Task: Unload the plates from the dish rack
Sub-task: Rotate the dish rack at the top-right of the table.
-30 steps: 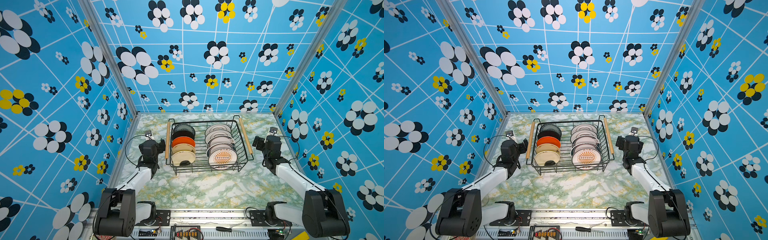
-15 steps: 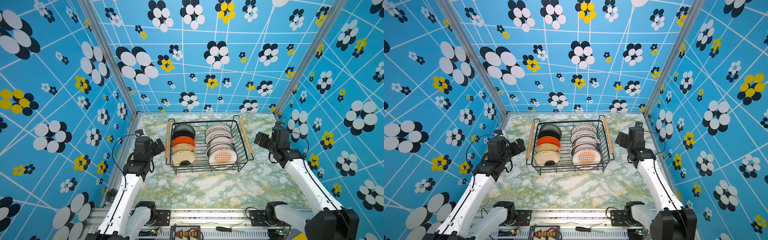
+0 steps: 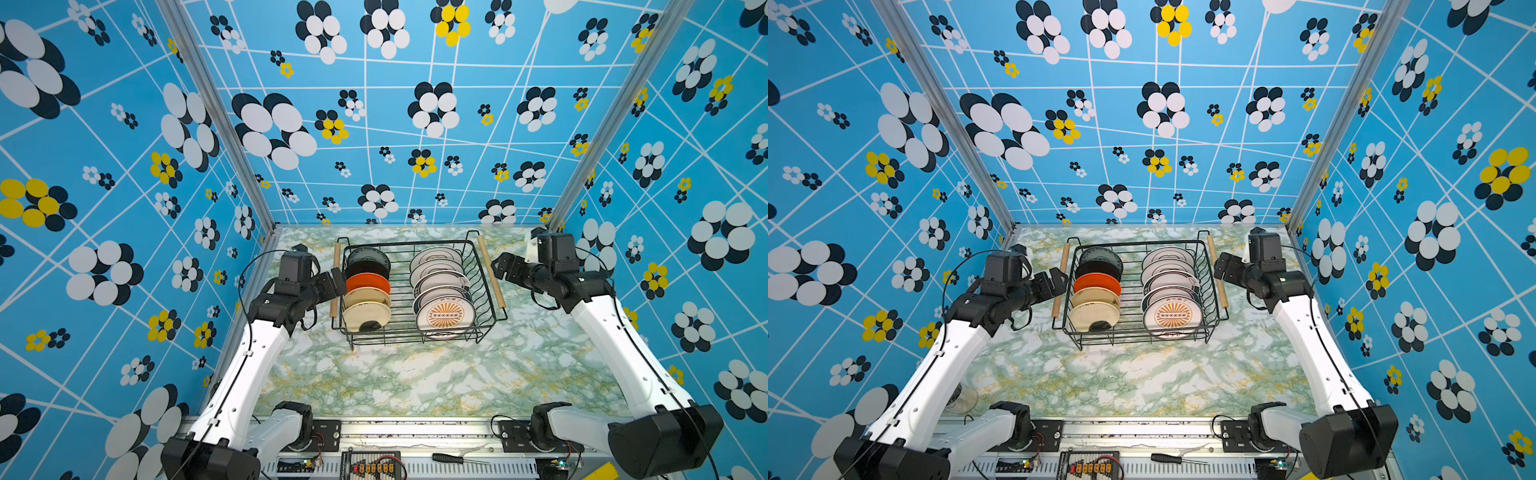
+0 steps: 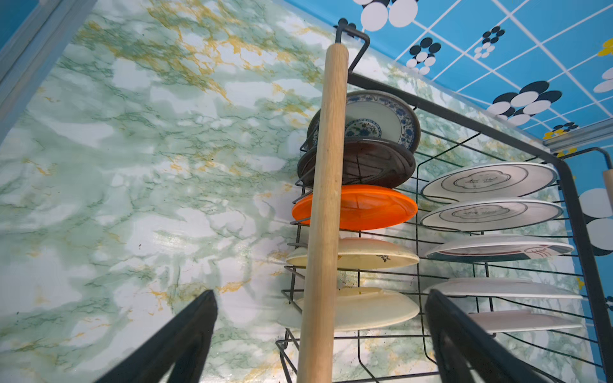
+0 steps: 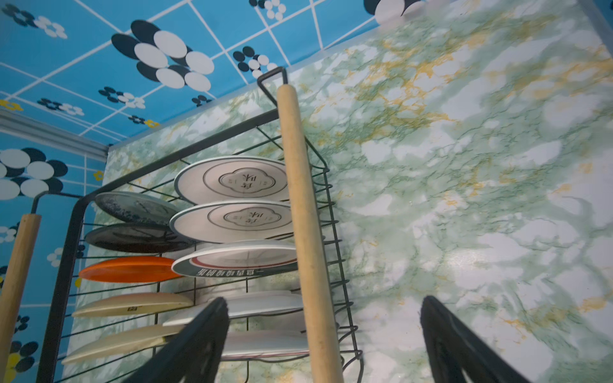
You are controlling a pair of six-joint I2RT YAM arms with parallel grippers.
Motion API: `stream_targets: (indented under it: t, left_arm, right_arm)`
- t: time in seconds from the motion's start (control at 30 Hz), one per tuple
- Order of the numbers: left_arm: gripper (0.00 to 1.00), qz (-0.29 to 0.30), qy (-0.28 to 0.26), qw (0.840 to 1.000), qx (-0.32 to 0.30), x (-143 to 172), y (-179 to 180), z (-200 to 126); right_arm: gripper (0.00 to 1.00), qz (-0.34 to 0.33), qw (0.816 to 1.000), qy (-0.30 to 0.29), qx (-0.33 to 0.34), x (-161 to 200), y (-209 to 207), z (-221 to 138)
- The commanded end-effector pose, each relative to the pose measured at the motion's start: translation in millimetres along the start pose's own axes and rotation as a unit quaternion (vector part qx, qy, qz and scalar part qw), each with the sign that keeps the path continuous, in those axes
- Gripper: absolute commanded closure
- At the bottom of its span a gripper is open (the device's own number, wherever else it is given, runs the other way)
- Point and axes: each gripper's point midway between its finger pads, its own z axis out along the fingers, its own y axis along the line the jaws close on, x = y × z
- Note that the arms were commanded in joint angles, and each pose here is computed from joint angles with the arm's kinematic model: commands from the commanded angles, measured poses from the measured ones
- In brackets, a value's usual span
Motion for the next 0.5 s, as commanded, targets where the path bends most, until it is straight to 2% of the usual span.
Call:
stream_targets:
  t: [0.0, 0.2, 0.47]
  left_arm:
    - [0.01, 0.006, 0.028, 1.000, -0.005, 4.1, -6.1, 4.5]
    - [0.01, 0.012, 0.052, 0.998, -0.011, 3.7, -9.6, 22.6]
    - [0.07, 0.026, 0.070, 0.997, -0.005, -5.3, -18.3, 41.6]
  right_arm:
    - [0.11, -0.018, 0.998, 0.058, 0.012, 18.1, 4.5, 10.8]
    - [0.17, -0.027, 0.996, 0.080, 0.024, 18.5, 8.3, 29.1]
    - [0.28, -0.057, 0.990, 0.105, 0.070, 16.7, 0.6, 46.8]
